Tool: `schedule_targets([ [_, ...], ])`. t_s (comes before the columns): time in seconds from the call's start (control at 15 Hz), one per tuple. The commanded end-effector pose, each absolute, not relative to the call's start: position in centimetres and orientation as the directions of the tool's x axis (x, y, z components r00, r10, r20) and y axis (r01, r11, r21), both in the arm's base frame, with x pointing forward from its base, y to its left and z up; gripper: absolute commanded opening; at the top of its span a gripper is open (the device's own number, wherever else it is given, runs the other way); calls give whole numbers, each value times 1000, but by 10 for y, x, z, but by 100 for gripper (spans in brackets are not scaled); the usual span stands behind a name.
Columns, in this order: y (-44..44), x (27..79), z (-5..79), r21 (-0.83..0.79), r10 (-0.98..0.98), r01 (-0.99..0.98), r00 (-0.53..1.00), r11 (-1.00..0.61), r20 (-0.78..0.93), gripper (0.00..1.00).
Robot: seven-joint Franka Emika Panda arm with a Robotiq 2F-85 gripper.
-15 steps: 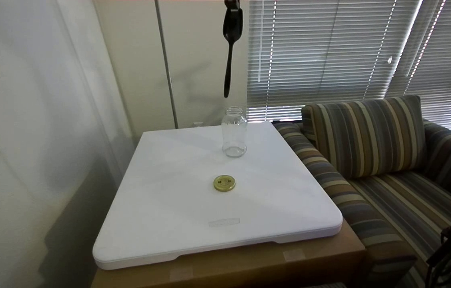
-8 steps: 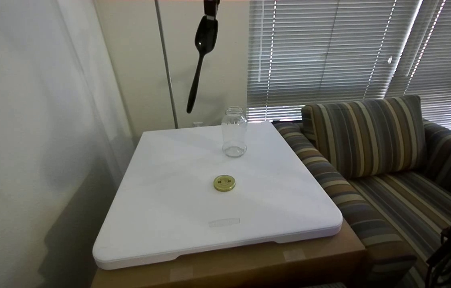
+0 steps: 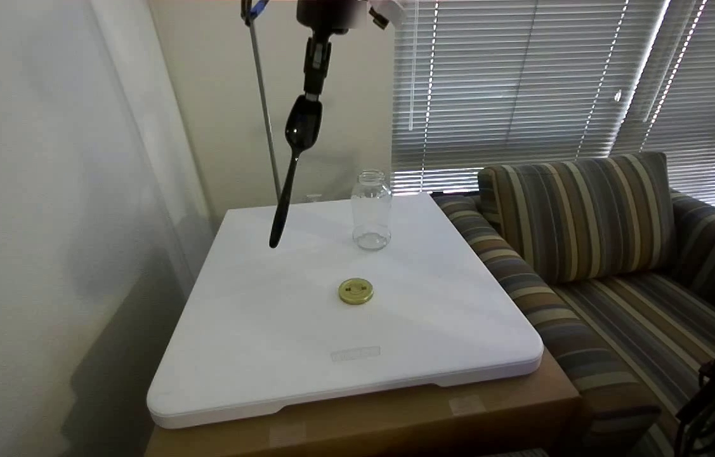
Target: Remove the black spatula from the glass jar
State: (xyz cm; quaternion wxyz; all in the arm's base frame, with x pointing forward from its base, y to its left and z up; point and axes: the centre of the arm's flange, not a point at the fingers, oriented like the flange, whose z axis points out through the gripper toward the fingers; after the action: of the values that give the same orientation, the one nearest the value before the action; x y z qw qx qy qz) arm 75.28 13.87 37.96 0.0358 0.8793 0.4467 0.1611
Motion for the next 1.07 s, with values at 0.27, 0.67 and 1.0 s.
schedule_targets([
  [0.27, 165, 786, 291, 28, 868, 892, 431, -451, 246, 1],
  [0.67, 163, 792, 232, -29, 916, 938, 343, -345, 209, 1],
  [1.0, 164, 799, 208, -76, 915, 944, 329, -320, 235, 1],
])
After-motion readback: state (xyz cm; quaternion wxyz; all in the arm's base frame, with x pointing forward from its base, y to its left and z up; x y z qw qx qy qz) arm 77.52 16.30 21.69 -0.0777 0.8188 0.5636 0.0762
